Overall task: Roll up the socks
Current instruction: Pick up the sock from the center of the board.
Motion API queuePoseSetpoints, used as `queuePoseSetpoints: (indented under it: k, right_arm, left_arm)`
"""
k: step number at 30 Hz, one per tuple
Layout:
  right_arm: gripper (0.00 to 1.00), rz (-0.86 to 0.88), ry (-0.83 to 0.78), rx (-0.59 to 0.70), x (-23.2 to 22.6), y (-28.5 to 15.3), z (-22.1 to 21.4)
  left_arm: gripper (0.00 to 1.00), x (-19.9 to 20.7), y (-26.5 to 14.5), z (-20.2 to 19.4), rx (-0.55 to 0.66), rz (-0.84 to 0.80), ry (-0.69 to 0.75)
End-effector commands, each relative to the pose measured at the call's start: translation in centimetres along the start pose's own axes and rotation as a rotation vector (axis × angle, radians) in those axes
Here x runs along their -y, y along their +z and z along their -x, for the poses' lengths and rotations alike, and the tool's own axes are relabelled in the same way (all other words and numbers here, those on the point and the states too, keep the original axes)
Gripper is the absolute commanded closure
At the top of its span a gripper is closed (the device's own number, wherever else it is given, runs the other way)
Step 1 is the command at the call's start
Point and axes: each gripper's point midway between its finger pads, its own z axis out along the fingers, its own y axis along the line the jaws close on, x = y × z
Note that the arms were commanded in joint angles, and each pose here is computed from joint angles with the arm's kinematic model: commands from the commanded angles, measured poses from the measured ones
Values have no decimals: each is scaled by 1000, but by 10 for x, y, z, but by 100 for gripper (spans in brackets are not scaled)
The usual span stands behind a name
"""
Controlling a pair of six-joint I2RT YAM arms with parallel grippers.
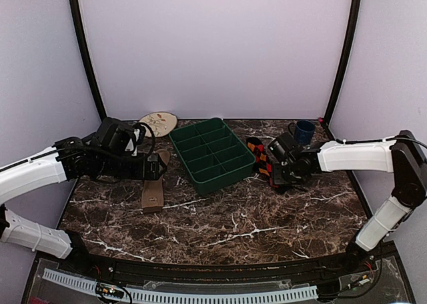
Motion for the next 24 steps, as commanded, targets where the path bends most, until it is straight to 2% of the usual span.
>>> queuePoseSetpoints:
  k: [1,18,21,24]
  right_arm:
    - [37,-27,-40,-55,-1,10,-14]
    - [43,-65,-128,-118,-13,53,-18]
    - [49,-64,-128,-136,-11,57,-22]
    - [60,-56,-127,-168,-10,61,-30]
  left_arm:
    - [3,0,-3,-2,4,-21,-5]
    - [3,-1,-3,-1,8,-14,7]
    - [3,-3,-1,-2,7,-2,7]
    - [3,-5,0,-2,12,6,4]
